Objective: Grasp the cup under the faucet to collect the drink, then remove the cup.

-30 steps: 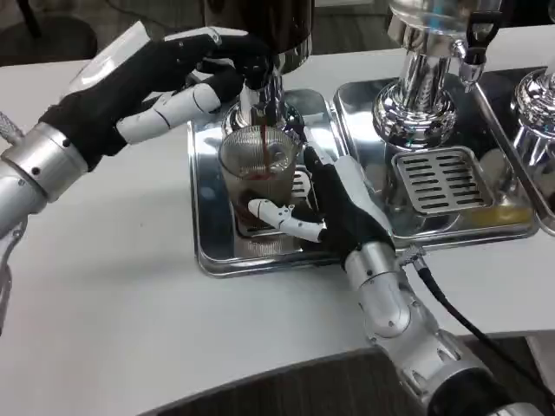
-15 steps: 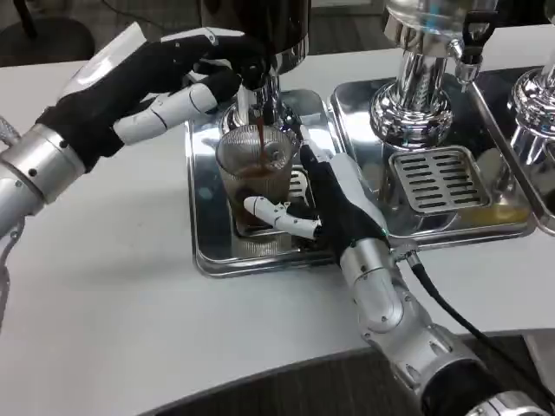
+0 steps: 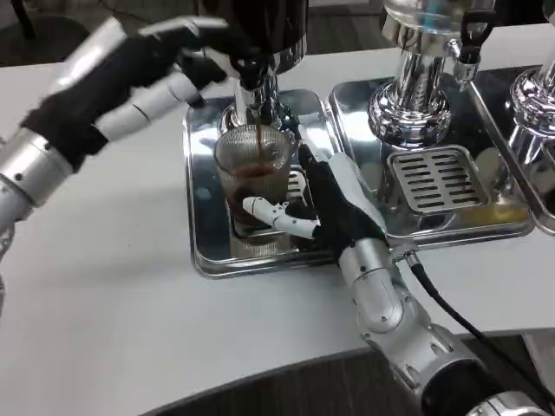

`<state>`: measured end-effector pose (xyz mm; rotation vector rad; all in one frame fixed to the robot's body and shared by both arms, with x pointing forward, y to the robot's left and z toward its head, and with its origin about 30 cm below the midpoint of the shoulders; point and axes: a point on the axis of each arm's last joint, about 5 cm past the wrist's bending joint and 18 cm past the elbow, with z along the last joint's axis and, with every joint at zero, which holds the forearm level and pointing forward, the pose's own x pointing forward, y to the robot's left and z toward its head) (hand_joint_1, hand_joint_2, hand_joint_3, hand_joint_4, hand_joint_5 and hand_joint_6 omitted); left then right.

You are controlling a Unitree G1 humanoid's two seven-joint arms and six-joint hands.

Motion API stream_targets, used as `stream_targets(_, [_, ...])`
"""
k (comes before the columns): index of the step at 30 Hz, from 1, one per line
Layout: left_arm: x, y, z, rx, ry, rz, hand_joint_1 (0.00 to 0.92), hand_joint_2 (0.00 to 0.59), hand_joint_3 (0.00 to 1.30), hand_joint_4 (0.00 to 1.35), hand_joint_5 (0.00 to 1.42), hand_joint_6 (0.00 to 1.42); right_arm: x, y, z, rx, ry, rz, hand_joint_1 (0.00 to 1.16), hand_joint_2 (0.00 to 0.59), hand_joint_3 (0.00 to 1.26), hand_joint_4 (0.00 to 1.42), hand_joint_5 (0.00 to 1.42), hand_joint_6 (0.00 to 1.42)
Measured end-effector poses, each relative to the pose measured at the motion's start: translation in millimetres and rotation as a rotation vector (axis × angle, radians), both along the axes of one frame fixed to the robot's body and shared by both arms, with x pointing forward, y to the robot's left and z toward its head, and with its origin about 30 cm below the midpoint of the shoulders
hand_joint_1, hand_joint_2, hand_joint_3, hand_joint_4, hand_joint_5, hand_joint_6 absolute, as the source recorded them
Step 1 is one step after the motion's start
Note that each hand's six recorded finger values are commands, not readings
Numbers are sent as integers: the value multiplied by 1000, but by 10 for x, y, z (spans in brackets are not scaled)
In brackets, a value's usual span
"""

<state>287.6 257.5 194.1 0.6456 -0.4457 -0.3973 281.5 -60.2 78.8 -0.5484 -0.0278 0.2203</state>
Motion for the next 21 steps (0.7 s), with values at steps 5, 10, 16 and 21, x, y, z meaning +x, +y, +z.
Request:
stream_targets(5, [-18,45,41,-38,-51,62,0,65,300,217,317,562,3,-20,-1,13,3,-13,589,188,0,0,1,136])
stream_targets(10, [-29,116,76,-60,-69,135,0,64,287,190,274,532,1,-16,1,19,4,-14,588,189,0,0,3,140])
stream_targets(16, [-44,206,92,-12,-38,228,0,73,279,169,239,497,-6,-13,1,25,2,-10,572,191,0,0,15,146])
stream_targets(21, [-75,278,56,26,9,286,0,81,277,158,225,483,-16,20,4,34,2,0,569,191,0,0,16,149])
